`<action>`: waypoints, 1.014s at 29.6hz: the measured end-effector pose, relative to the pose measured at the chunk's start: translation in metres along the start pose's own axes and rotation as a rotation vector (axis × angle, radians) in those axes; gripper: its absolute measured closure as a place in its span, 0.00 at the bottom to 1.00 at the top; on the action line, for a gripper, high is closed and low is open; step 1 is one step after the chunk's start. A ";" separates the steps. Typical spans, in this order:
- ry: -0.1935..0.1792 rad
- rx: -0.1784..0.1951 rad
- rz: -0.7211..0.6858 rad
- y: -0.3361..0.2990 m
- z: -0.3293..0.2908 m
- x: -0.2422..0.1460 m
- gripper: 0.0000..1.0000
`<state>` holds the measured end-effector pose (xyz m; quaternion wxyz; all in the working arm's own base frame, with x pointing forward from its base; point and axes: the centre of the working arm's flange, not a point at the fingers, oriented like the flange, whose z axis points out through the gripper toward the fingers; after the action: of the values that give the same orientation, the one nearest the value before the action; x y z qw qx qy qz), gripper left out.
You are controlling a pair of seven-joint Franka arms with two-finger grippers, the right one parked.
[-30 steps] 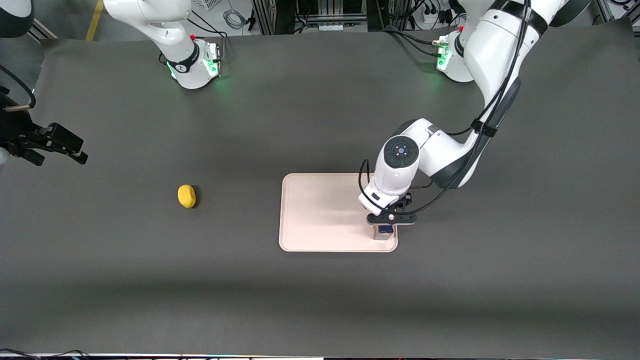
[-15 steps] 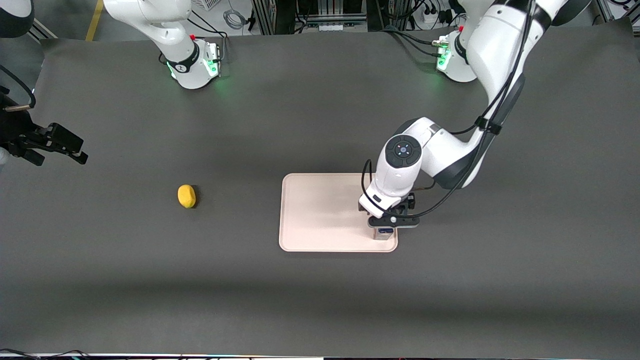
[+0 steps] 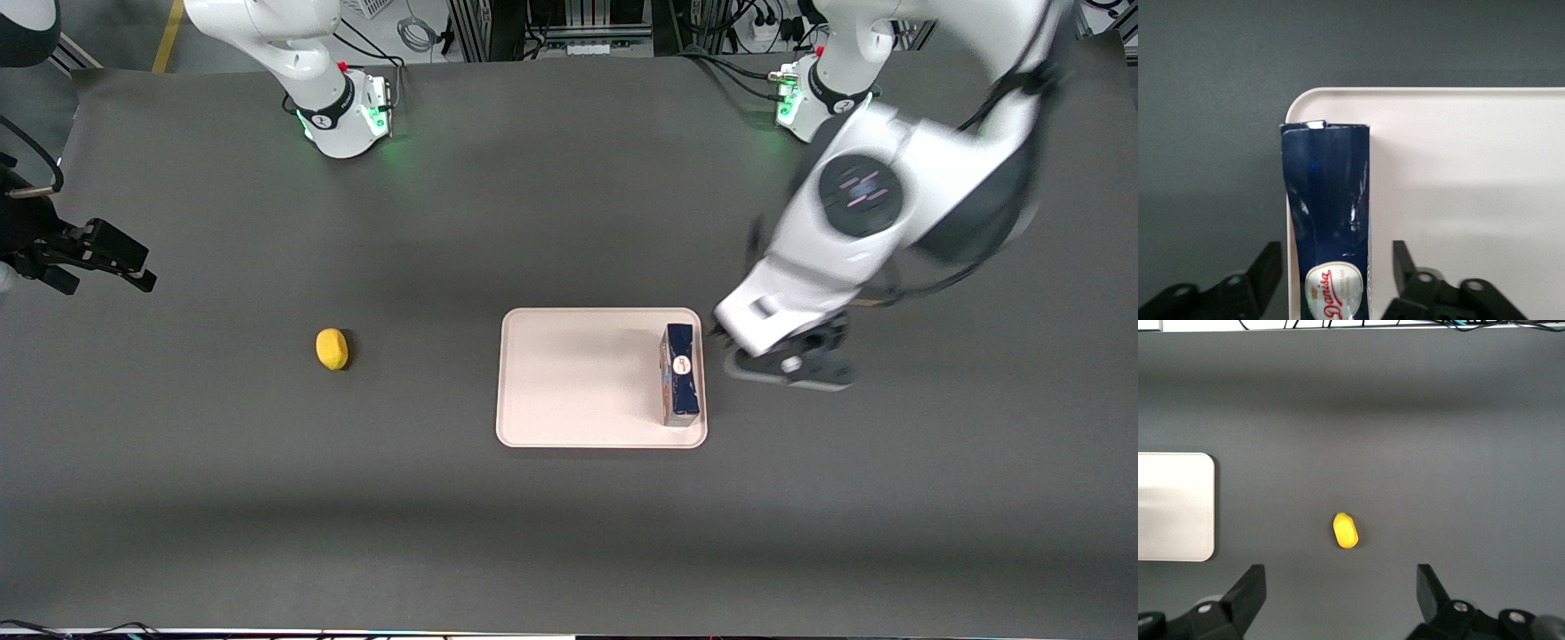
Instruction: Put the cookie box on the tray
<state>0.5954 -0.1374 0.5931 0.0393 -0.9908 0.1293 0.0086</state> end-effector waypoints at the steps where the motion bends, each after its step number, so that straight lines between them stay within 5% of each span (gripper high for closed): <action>1: 0.005 -0.006 -0.014 -0.013 -0.005 -0.004 0.00; 11: 0.014 0.002 -0.100 -0.068 -0.017 -0.035 0.00; 18: 0.058 0.013 -0.123 -0.080 0.014 -0.040 0.00; 30: 0.058 -0.043 -0.155 -0.069 0.033 -0.039 0.00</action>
<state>0.5752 -0.0583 0.5669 0.0147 -0.9983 0.0531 -0.0205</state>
